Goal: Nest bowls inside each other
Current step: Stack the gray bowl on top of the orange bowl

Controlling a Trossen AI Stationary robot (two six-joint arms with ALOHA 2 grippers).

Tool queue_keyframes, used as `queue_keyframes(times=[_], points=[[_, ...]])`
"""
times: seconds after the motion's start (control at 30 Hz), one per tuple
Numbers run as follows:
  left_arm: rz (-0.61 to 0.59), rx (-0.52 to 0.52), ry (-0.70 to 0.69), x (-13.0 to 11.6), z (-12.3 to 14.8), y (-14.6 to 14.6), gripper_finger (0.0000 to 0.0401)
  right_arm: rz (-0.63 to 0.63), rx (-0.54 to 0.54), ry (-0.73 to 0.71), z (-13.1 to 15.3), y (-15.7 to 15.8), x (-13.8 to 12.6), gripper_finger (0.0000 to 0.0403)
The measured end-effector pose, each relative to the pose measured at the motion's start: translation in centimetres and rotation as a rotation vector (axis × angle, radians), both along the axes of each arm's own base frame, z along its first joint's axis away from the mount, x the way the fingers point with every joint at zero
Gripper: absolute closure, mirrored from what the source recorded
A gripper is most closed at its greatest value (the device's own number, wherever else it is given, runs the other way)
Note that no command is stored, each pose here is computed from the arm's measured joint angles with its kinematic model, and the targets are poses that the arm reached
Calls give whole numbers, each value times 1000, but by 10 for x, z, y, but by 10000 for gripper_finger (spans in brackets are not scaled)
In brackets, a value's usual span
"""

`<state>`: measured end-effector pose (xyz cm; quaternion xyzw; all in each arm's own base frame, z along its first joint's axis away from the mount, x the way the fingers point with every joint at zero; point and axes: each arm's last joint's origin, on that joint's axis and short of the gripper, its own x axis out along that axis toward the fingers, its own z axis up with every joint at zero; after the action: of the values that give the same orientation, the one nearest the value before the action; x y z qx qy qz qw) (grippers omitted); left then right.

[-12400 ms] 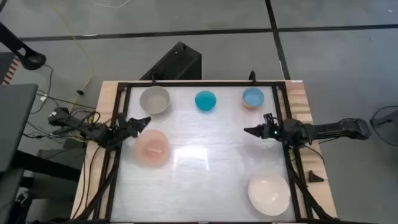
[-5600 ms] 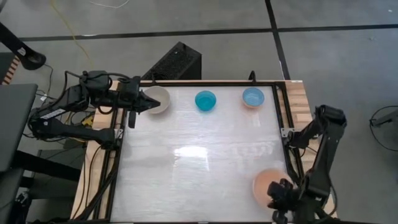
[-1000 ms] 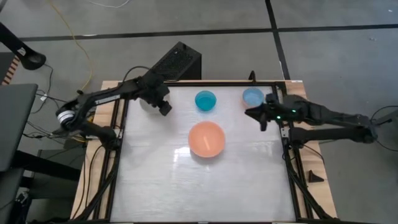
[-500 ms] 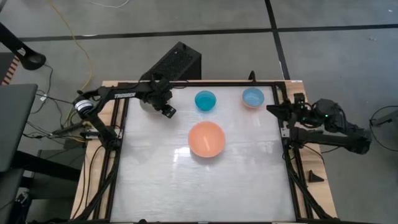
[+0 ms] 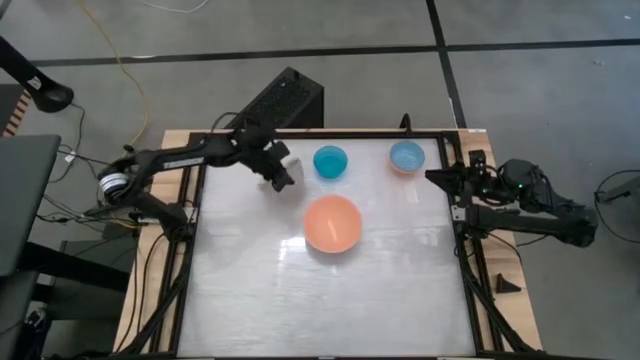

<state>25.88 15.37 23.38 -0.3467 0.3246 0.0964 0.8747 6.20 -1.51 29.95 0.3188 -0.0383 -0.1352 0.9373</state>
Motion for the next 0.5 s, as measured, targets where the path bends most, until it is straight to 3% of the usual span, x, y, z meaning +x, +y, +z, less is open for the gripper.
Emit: queue_keyframes(times=[0.33,0.5], points=[[-240,68,-450,3,86,-80,401,-2,28,40,-4,0,2,275],[-346,156,-442,11,92,-124,401,-17,32,63,-9,-1,3,275]])
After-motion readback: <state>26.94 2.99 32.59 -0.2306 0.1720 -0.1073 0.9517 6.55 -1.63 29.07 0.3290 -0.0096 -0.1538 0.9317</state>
